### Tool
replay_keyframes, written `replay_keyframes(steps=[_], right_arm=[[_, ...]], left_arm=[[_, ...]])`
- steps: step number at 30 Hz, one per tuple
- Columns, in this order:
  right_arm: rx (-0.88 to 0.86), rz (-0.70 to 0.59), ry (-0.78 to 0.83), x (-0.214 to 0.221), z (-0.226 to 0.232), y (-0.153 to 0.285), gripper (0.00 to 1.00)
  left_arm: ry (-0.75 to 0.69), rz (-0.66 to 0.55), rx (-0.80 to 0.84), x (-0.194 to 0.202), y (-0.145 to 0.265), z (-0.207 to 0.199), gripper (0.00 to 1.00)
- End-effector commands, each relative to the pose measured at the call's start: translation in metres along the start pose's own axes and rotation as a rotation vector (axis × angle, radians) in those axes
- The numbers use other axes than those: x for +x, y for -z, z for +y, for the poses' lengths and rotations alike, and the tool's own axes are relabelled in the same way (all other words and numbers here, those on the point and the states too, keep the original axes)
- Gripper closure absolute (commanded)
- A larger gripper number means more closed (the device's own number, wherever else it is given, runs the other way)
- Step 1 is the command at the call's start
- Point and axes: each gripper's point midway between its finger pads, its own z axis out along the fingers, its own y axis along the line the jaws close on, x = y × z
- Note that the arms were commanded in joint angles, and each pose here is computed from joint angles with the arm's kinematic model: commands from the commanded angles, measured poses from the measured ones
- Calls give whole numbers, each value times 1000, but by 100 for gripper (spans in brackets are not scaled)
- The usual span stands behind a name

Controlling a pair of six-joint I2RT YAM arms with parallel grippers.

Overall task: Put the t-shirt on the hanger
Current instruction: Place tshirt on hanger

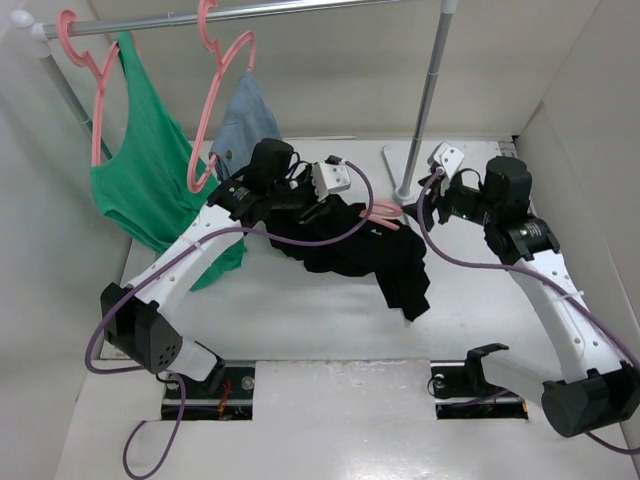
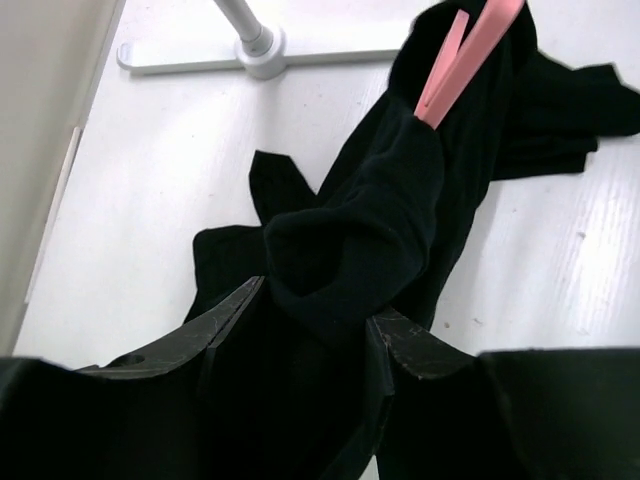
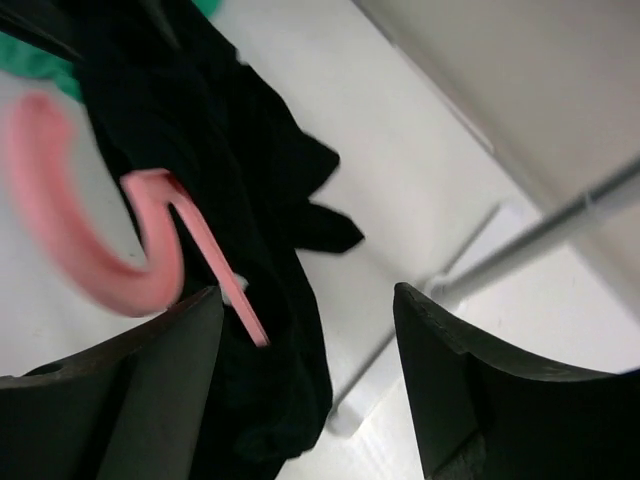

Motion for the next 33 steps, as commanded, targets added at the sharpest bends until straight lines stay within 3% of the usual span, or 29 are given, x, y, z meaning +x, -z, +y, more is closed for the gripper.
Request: replay_keyframes(steps=[1,6,11,17,22,29,32,33], right_arm=[[-175,-138,161,-43,25,10,26],[-297,-143,164,-25,51,0,27],[-370,-100,108,26,64,-22,38],[-387,-127,77,36,61,-37,38],[-385,-129,48,35,52,-53,47],[-381,-124,44,33,50,-68,68],[-373,-116,33,34,47,-70,88],[-374,-111,9,34,48,-70,100]], left_arm=[[18,-110,20,-36,14,4,100],[50,-120,34,-37,14,4,100],[87,-116,43,-35,10,6,100],[92,-109,47,-33,10,5,100],[91,-114,35,-35,13,10,100],[86,-113,48,-34,13,7,100],[86,-118,56,-35,13,6,100],[81,-124,51,-38,14,7,100]])
